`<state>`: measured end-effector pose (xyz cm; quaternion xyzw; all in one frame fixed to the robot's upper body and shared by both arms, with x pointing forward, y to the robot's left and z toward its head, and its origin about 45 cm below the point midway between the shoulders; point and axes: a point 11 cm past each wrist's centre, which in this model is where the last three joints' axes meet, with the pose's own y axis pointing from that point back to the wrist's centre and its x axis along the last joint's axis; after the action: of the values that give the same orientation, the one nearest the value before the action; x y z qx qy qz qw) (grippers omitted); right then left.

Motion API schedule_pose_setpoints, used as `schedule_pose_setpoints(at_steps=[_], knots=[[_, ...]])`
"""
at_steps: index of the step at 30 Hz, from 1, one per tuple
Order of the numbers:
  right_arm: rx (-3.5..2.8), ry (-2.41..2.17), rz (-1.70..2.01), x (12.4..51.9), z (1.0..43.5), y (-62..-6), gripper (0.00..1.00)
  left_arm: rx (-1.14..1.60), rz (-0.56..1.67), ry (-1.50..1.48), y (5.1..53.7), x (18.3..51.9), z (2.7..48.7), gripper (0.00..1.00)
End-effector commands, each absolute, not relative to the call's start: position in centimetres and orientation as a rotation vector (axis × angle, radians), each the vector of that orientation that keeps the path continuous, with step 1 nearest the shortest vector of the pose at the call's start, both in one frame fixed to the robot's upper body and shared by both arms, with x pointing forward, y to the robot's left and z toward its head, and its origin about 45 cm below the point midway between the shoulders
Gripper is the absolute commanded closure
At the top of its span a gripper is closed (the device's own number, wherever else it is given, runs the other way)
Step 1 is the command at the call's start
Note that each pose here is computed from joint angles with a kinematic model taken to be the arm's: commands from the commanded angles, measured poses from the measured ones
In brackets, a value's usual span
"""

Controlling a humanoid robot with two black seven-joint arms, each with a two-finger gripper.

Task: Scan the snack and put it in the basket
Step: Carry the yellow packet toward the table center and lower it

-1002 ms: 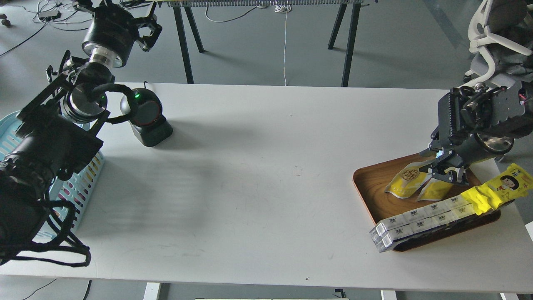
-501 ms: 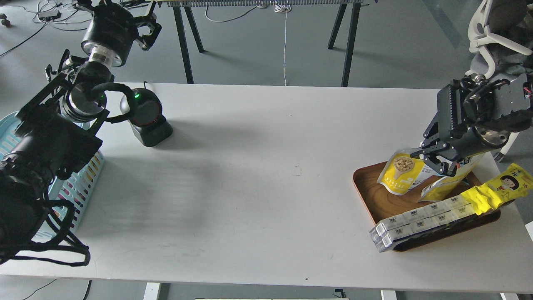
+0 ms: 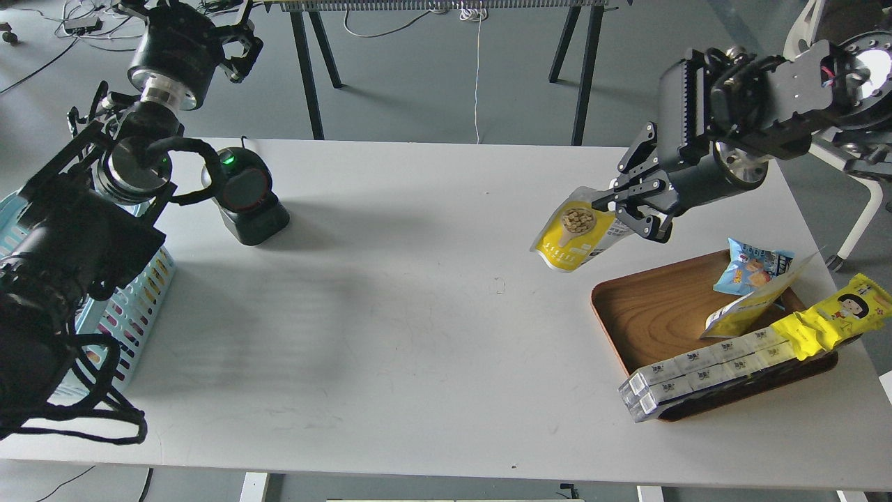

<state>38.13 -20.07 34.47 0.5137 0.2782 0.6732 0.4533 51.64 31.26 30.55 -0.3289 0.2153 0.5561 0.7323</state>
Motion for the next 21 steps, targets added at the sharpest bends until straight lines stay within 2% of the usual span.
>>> schedule_pose_setpoints(at_steps=[1, 5, 21], knots=[[1.318, 0.713, 1.686, 37.8, 33.9, -16.6, 1.0, -0.725, 1.221, 0.469, 31.3, 51.7, 30.8, 0.0], [1.408, 0.724, 1.689, 36.9, 33.1, -13.0, 1.0, -0.725, 1.223, 0.469, 31.3, 51.7, 30.8, 0.01], [1.609, 0.675, 1.667, 36.6, 29.5, -6.6, 1.0, -0.721, 1.227, 0.476, 31.3, 51.6, 30.4, 0.0]])
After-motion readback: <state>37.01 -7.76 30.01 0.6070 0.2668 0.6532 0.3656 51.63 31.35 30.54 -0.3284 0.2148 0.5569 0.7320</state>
